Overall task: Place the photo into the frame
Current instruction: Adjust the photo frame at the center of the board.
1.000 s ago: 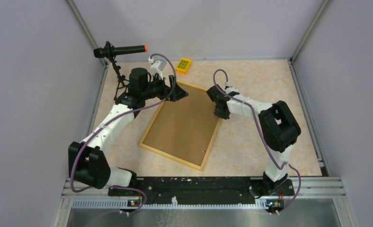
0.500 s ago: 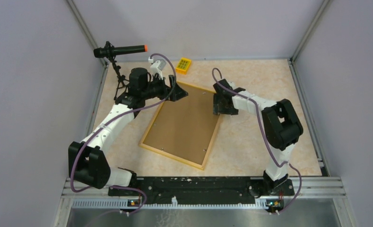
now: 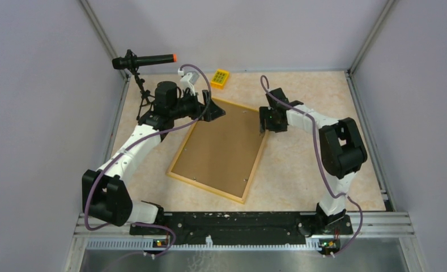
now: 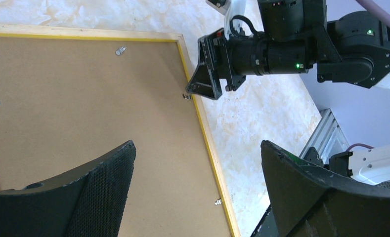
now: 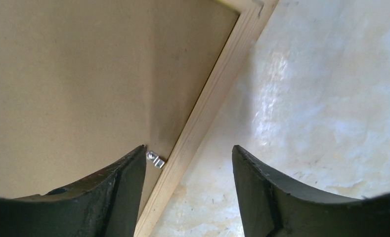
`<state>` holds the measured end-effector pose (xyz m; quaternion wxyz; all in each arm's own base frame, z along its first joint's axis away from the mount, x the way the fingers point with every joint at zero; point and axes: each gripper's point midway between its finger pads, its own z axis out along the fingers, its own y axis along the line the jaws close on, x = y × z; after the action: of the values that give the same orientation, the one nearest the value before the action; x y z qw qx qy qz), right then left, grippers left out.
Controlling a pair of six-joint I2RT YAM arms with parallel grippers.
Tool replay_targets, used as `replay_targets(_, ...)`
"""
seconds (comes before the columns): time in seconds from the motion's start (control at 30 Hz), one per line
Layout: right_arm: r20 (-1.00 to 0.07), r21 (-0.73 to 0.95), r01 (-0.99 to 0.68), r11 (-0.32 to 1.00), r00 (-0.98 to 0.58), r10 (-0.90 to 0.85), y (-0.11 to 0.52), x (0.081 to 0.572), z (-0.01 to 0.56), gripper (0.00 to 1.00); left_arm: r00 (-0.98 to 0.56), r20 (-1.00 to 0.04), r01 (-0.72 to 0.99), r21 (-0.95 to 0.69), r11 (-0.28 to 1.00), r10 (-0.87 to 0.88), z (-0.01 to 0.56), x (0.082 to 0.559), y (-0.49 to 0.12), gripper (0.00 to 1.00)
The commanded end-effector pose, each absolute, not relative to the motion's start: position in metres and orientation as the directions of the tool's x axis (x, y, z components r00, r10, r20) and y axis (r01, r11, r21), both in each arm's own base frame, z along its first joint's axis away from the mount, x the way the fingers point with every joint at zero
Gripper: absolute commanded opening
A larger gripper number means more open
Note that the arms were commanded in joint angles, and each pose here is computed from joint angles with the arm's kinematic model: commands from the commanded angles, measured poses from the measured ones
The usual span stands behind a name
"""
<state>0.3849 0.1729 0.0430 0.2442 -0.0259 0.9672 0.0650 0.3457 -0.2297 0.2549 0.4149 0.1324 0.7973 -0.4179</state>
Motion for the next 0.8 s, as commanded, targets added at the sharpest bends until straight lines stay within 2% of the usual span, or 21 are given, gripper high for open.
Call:
replay_targets(0.0, -0.535, 0.108, -0.046, 0.993, -0.845, 0.019, 0.165, 0.422, 0.057, 0.58, -0.607, -0.783, 0.574, -0.552, 0.605, -0.138, 0.258, 0.349, -0.231, 0.99)
replay_targets(0.27, -0.508, 0.12, 0.105, 0.987, -0.848, 0.152, 0.16, 0.428, 0.039, 0.45, -0.598, -0.789, 0.578, -0.55, 0.603, -0.146, 0.261, 0.347, -0.231, 0.99)
replay_targets(0.53, -0.419, 0.107, 0.317, 0.942, -0.845, 0.332, 0.148, 0.403, 0.006, 0.03, -0.59, -0.795, 0.573, -0.536, 0.62, -0.142, 0.259, 0.35, -0.229, 0.99)
replay_targets(0.57, -0.41, 0.119, 0.331, 0.936, -0.842, 0.35, 0.148, 0.399, 0.003, 0.0, -0.595, -0.792, 0.573, -0.54, 0.617, -0.14, 0.259, 0.35, -0.229, 0.99)
replay_targets(0.77, -0.383, 0.231, 0.508, 0.83, -0.736, 0.558, 0.14, 0.358, 0.004, 0.0, -0.597, -0.79, 0.571, -0.542, 0.616, -0.141, 0.258, 0.35, -0.229, 0.99)
